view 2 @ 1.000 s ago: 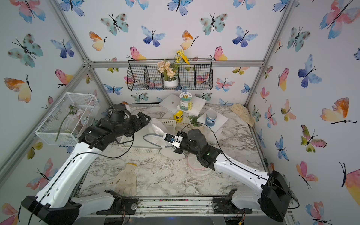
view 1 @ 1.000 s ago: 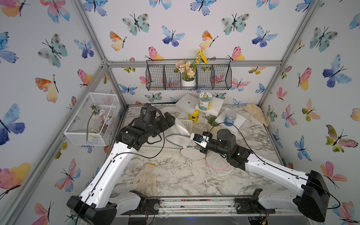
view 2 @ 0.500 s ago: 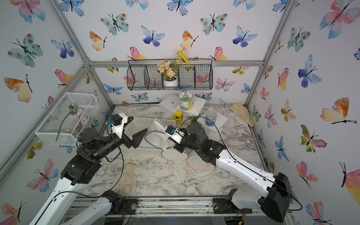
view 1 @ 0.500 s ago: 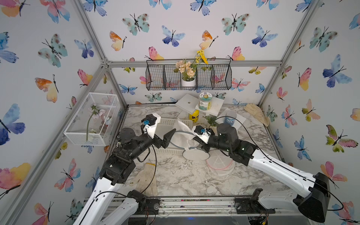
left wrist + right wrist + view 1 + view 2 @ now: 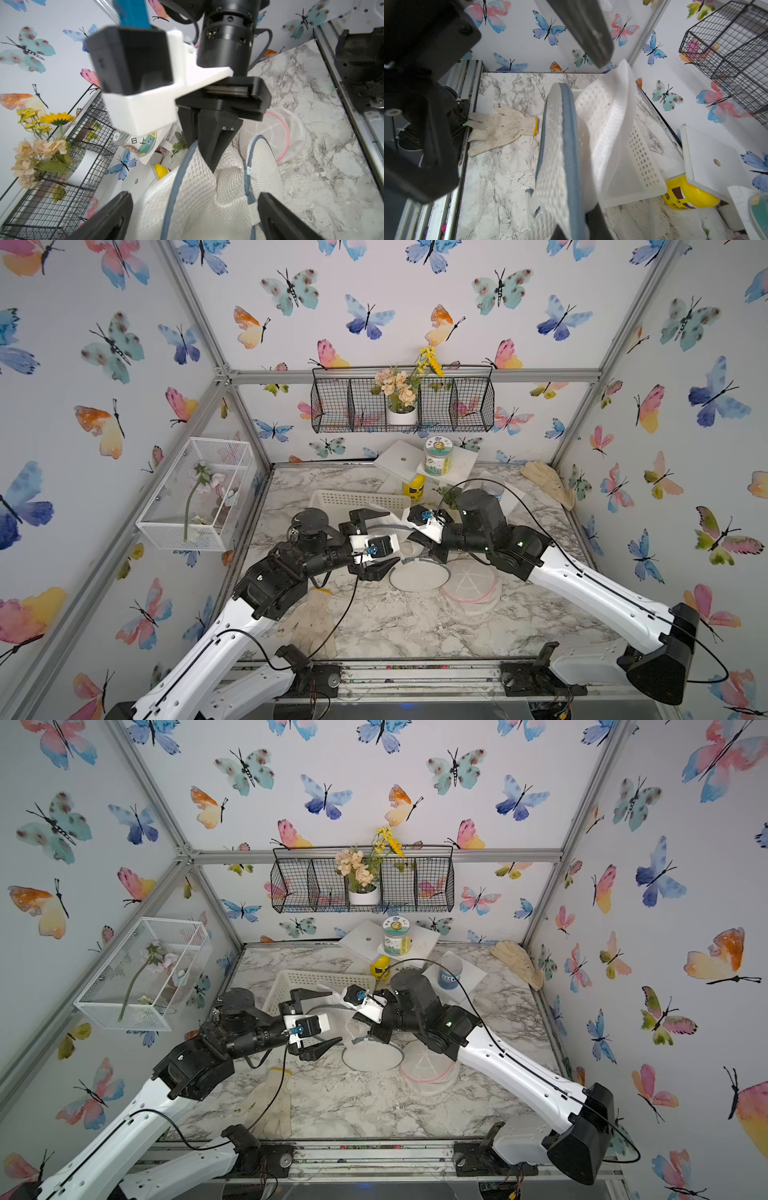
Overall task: Turn the laundry bag inside out
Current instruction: Turn over the laundry bag.
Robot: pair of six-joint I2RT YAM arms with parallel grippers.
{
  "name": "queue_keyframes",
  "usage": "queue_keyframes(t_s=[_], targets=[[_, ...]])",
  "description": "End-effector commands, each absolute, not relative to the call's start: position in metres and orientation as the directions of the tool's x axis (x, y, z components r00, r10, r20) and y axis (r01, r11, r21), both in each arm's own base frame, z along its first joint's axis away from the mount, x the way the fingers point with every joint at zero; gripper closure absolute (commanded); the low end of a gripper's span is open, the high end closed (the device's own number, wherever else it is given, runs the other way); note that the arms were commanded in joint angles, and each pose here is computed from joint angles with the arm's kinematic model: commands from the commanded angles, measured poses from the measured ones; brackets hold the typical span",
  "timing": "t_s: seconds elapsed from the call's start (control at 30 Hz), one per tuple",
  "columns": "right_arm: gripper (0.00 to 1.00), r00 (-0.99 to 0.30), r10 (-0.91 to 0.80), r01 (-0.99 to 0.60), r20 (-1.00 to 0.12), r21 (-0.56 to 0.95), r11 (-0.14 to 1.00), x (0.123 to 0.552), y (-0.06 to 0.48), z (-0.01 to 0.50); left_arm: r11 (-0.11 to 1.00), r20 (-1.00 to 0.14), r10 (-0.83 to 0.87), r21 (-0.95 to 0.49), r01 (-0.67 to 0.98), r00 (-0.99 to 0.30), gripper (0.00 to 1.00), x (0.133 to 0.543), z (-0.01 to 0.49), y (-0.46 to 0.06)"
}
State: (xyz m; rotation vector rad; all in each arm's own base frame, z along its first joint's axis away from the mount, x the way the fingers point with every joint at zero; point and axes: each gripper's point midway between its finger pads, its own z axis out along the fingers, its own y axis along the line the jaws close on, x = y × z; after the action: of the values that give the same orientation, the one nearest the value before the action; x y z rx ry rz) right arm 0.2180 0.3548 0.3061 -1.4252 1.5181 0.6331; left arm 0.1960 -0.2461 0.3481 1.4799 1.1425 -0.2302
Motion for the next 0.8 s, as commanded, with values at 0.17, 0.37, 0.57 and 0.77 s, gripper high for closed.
queue_keyframes(t_s=[0.17, 0.37, 0.57, 0.77], targets=[[0.97, 0.112, -0.494, -0.982, -0.862, -0.17, 0.075, 0.197, 0.355, 0.307, 0.176, -0.475, 0.623, 0.859, 0.48, 0.622, 0.01, 0.224, 0.352, -0.248], [0.97, 0.178, -0.52, -0.971, -0.836, -0.236, 0.048, 0.197, 0.35, 0.302, 0.148, -0.466, 0.62, 0.86, 0.488, 0.631, 0.21, 0.225, 0.346, -0.254], [0.97, 0.237, -0.535, -0.954, -0.811, -0.299, 0.03, 0.201, 0.349, 0.301, 0.111, -0.482, 0.63, 0.832, 0.543, 0.61, 0.39, 0.225, 0.331, -0.257], [0.97, 0.321, -0.548, -0.92, -0.772, -0.392, 0.013, 0.207, 0.346, 0.3, 0.095, -0.51, 0.656, 0.787, 0.609, 0.556, 0.43, 0.229, 0.32, -0.26]])
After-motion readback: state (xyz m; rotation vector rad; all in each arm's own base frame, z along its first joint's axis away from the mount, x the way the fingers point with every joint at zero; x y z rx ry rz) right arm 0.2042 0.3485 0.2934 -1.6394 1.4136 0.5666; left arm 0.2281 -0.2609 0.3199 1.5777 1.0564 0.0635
